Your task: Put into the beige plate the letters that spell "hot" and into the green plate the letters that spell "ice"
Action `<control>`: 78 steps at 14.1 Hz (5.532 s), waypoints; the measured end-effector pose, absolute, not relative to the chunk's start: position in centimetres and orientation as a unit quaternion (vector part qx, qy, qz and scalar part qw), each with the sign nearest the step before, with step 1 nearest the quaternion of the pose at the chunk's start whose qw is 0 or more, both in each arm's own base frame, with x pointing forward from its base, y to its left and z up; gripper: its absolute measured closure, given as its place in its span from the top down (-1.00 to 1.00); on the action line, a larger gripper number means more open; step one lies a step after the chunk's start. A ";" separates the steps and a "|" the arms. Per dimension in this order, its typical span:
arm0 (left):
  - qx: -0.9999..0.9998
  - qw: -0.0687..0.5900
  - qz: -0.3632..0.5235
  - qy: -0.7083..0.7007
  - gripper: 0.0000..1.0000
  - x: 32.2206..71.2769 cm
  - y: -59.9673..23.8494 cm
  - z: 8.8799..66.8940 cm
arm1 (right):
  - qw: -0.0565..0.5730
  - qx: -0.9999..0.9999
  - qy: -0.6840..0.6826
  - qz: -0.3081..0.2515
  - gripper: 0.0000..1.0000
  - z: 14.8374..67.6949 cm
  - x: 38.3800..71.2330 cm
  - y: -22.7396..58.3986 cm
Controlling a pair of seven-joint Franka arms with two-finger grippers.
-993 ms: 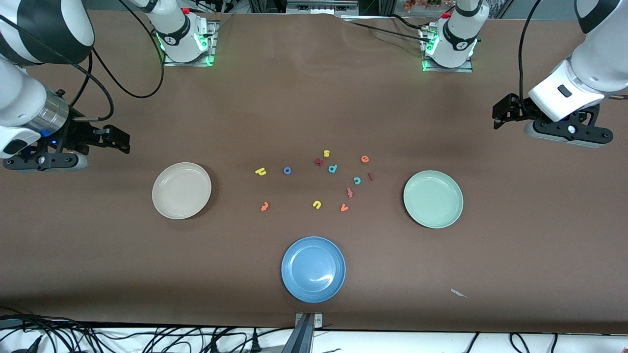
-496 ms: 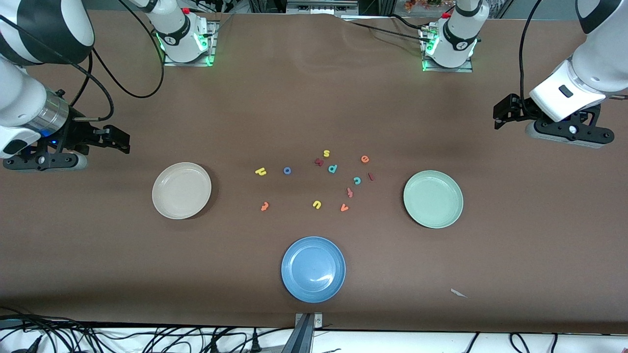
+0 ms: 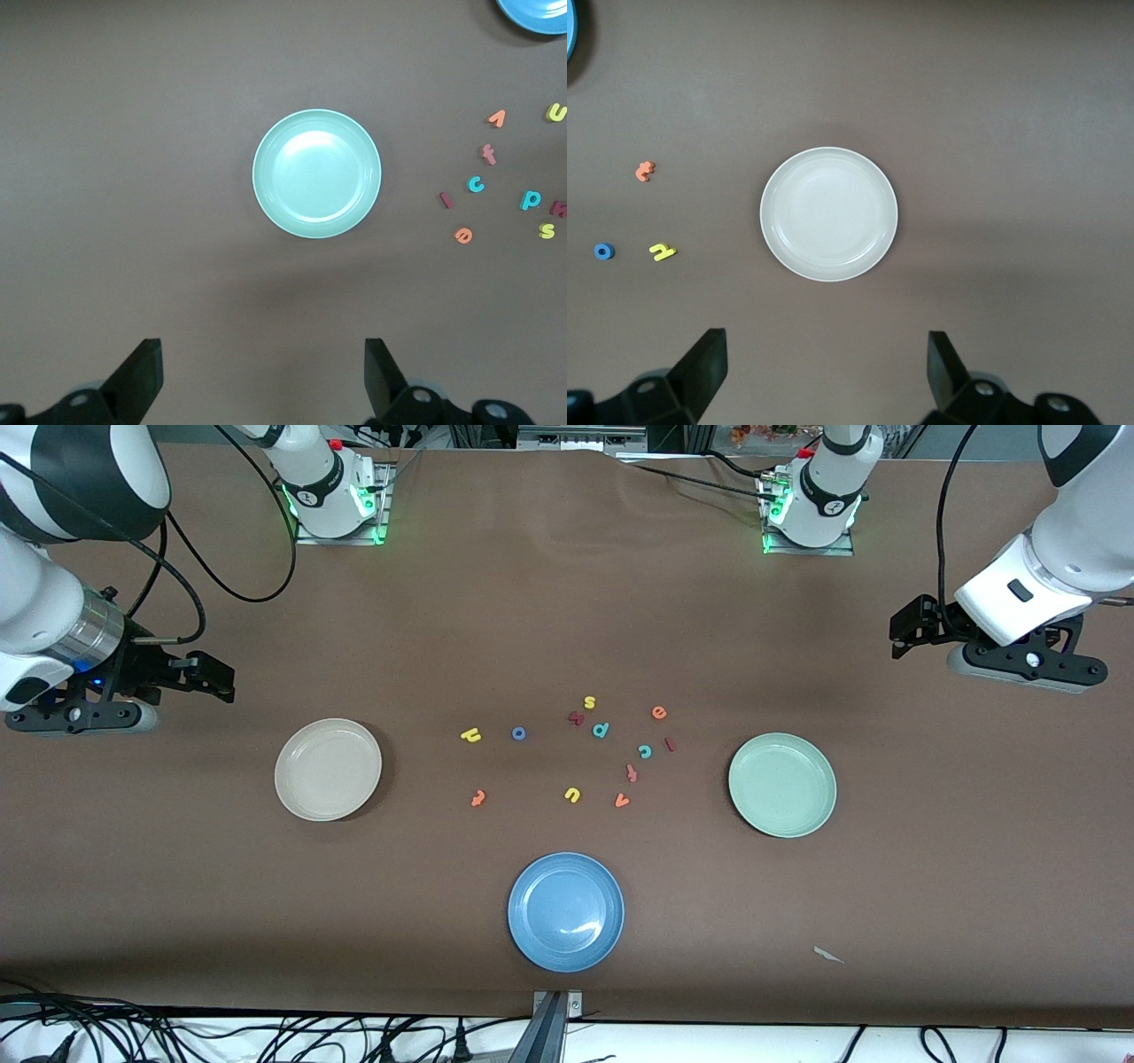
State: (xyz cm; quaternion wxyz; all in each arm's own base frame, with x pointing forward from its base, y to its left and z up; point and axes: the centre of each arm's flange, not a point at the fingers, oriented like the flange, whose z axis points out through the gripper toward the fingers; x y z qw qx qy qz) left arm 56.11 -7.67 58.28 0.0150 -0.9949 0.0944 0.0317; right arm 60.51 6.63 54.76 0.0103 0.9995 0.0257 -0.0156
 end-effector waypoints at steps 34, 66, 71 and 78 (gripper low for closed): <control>-0.987 -0.019 0.077 0.138 0.99 51.1 -34.8 20.2 | -0.022 0.976 -0.213 0.043 1.00 31.9 54.7 36.6; -0.995 0.024 0.069 0.070 -0.39 59.7 -21.9 25.7 | -0.030 0.963 -0.266 0.024 -0.09 17.5 51.1 43.2; -0.994 0.020 0.075 0.077 -0.39 61.1 -17.5 24.9 | -0.029 0.963 -0.265 0.022 -0.25 17.6 51.1 43.3; -0.993 0.015 0.082 0.078 -0.39 62.3 -14.9 22.4 | -0.029 0.963 -0.266 0.022 -0.45 17.8 51.2 43.4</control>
